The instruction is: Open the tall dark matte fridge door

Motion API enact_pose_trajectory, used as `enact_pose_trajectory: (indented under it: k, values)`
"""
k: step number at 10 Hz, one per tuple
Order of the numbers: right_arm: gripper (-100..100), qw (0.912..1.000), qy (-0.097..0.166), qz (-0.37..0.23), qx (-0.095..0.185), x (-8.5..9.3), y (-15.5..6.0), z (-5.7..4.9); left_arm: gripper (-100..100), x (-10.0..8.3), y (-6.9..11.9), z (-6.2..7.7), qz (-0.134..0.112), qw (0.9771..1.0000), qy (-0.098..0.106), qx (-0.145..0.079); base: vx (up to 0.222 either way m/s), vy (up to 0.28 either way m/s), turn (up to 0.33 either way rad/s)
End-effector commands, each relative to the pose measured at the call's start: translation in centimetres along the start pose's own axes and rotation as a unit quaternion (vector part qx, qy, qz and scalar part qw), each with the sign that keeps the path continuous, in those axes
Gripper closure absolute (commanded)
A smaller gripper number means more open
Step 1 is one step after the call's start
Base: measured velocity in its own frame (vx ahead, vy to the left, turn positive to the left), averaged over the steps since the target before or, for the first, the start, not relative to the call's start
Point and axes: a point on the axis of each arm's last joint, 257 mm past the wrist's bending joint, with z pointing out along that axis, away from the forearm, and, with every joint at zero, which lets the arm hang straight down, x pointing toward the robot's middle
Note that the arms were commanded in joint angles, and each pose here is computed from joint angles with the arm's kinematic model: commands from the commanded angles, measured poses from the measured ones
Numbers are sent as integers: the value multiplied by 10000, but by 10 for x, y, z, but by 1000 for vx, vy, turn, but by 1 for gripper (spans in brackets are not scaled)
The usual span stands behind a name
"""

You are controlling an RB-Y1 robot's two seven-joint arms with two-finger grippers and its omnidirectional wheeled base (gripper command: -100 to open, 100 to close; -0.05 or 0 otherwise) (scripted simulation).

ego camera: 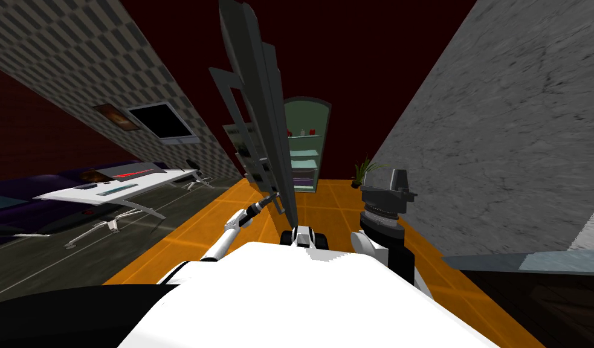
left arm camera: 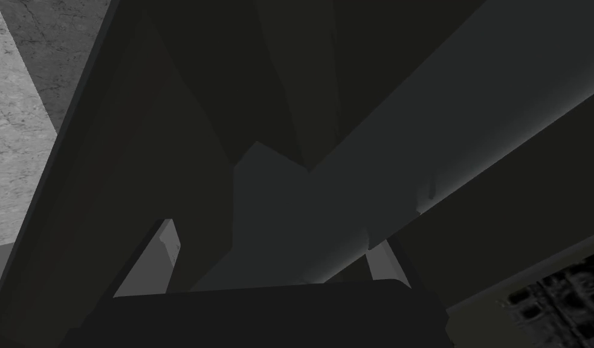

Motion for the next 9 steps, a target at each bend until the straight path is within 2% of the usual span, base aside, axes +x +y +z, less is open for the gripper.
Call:
enact_pose_trajectory:
  k: [1,2,3,4,9]
  values:
    - [0,10000,0,0,0,0,0,0,-100,-25,-2,1,-18,10000,13,36,-33,-59,27]
    - [0,10000,0,0,0,0,0,0,-100,-31,-3,1,-20,10000,18,44,-37,-61,30]
    - [0,10000,0,0,0,0,0,0,-100,-24,-2,3,-23,10000,30,33,-15,-25,5]
    - [0,10000,0,0,0,0,0,0,0,-25,-2,3,-32,10000,30,36,-4,-6,-1]
    - [0,10000,0,-1,0,0,0,0,0,-24,-2,3,-32,10000,30,36,0,0,0]
